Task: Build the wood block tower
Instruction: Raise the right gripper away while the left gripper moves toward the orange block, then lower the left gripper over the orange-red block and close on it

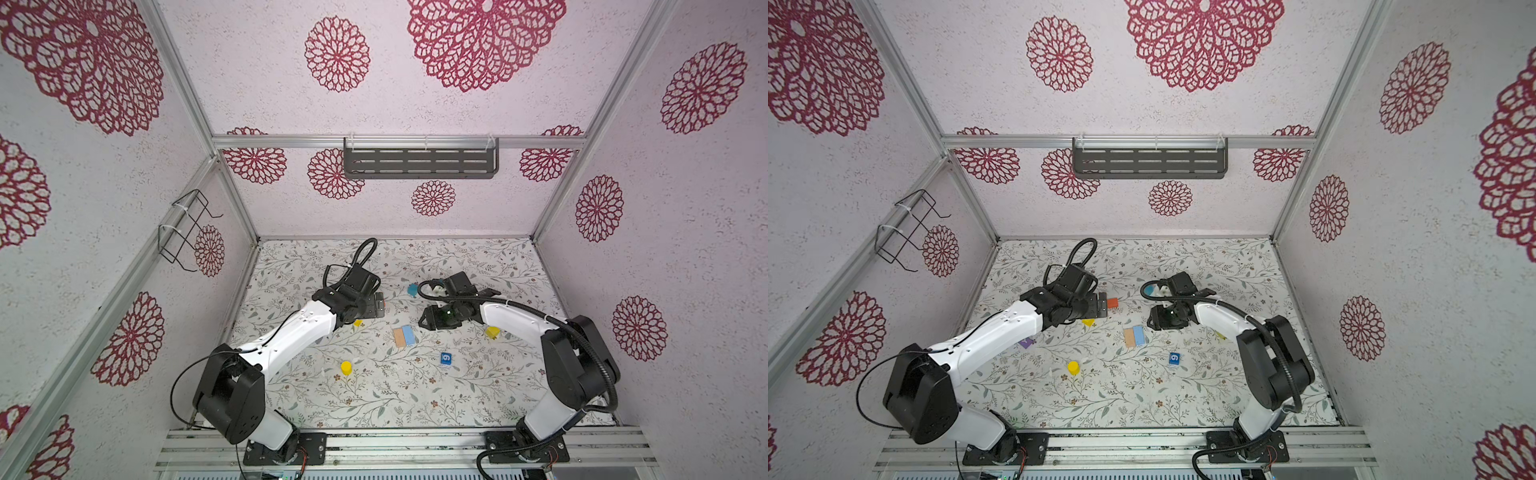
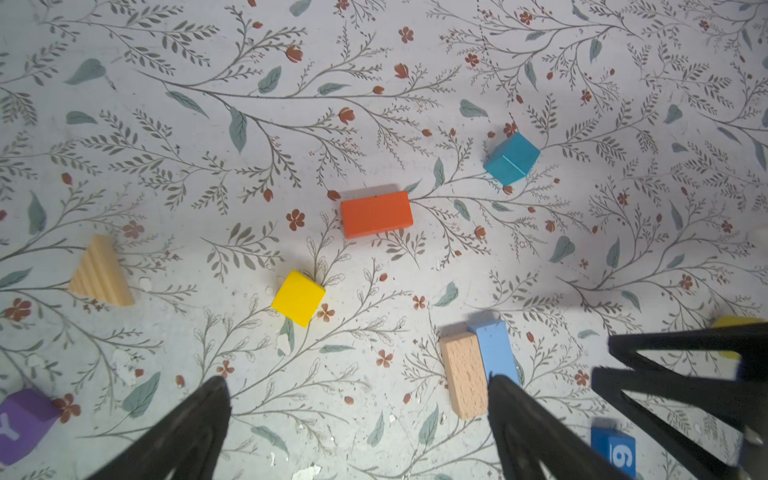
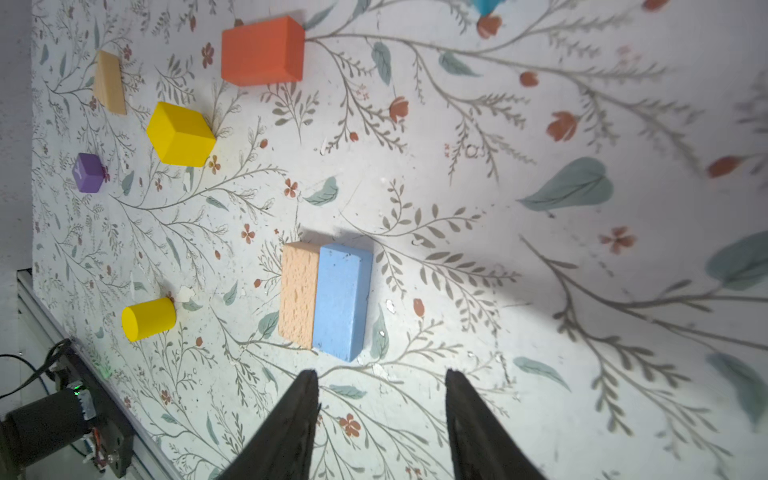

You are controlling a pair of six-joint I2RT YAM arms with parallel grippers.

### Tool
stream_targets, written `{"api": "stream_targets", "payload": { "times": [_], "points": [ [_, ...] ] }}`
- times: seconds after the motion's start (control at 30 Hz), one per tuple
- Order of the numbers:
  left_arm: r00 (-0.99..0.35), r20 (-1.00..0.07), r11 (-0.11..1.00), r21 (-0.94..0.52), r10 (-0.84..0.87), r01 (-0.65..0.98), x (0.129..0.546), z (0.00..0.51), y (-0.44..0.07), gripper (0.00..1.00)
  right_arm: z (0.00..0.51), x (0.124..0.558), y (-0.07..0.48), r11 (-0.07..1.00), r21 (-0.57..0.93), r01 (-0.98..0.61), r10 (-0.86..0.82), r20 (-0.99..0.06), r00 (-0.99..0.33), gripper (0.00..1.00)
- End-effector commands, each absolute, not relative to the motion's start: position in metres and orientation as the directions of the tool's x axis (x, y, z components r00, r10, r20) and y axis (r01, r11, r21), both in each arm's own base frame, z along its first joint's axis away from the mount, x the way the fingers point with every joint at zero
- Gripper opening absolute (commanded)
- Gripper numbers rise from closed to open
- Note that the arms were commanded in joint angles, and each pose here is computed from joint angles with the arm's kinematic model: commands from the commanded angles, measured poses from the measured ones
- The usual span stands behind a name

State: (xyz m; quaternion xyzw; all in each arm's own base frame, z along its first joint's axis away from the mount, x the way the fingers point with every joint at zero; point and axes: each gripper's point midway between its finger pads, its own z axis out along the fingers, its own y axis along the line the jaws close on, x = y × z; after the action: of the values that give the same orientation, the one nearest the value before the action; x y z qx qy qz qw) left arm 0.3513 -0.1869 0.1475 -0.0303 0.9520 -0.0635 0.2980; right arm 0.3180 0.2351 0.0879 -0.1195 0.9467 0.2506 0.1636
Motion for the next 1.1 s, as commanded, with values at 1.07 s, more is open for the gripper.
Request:
{"api": "stream_targets", "payload": {
  "times": [1.07],
  "points": [
    [-0.901,-0.366,0.971,-0.034,-0.232,-0.236,0.430,0.061,-0.221,0.96,0.128,0.327,0.105,0.897,0.441,-0.032,0.260,-0.585,-0.768,0.92]
  ]
}}
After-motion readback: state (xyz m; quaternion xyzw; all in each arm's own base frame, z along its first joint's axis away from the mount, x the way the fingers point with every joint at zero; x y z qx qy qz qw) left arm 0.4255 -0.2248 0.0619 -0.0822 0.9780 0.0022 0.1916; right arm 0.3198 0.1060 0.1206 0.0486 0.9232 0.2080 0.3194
